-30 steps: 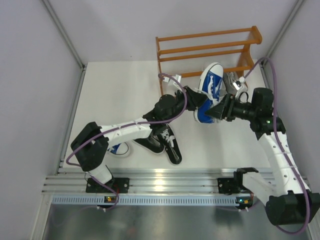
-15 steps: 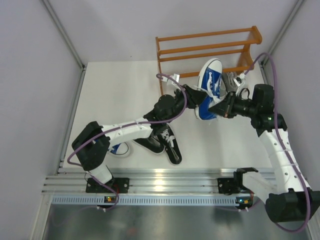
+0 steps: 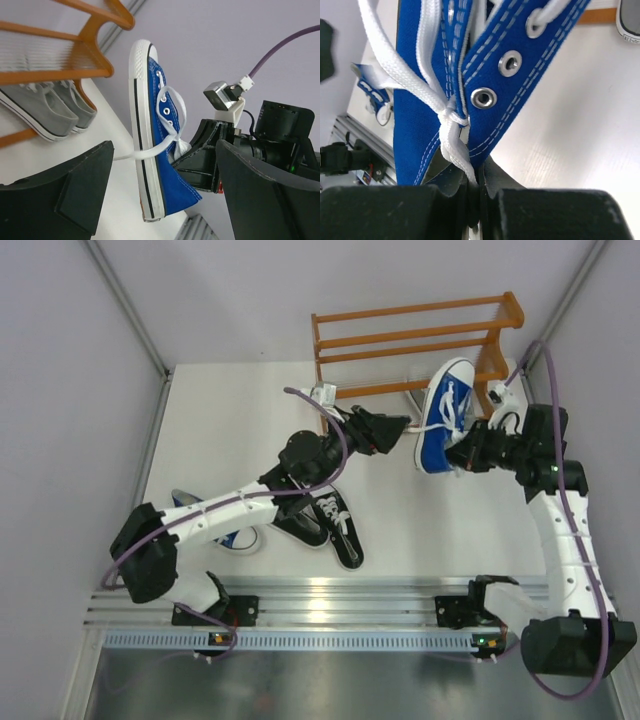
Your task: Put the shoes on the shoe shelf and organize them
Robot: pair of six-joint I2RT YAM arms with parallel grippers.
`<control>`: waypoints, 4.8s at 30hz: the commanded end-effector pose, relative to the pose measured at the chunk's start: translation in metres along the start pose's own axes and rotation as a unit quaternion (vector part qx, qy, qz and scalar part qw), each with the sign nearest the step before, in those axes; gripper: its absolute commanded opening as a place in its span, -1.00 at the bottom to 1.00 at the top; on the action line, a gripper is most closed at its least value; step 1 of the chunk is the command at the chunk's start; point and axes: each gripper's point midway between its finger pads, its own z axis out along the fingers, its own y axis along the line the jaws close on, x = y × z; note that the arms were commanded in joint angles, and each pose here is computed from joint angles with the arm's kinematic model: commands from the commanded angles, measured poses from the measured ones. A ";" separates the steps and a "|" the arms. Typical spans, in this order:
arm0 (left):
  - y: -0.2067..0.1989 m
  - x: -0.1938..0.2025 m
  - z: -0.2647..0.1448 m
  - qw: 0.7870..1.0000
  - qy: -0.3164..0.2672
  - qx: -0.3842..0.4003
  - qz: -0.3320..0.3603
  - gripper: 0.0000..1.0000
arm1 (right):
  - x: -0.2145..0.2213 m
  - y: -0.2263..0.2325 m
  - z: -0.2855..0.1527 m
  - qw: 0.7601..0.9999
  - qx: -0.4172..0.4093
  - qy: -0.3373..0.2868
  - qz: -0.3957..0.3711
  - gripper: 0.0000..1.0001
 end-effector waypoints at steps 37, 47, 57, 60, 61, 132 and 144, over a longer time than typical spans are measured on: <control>0.002 -0.155 -0.176 0.946 -0.072 -0.176 0.262 0.78 | -0.126 -0.102 0.064 0.979 0.130 0.077 -0.138 -1.00; 0.002 -0.155 -0.178 0.947 -0.074 -0.176 0.257 0.78 | -0.153 -0.112 0.092 0.973 0.152 0.069 -0.159 -1.00; 0.006 -0.150 -0.180 0.950 -0.072 -0.177 0.246 0.78 | -0.184 -0.108 0.122 0.967 0.168 0.039 -0.187 -1.00; 0.006 -0.150 -0.180 0.951 -0.072 -0.177 0.244 0.78 | -0.188 -0.109 0.127 0.966 0.177 0.034 -0.185 -1.00; 0.007 -0.150 -0.181 0.951 -0.073 -0.178 0.242 0.78 | -0.190 -0.109 0.127 0.965 0.179 0.032 -0.186 -1.00; 0.272 -0.107 -0.359 0.658 -0.091 -0.723 -0.189 0.70 | -0.084 -0.032 -0.001 0.936 0.025 -0.019 -0.352 0.99; 0.364 -0.104 -0.392 0.557 -0.109 -0.789 -0.234 0.34 | -0.031 -0.023 -0.014 0.942 0.010 -0.003 -0.335 0.99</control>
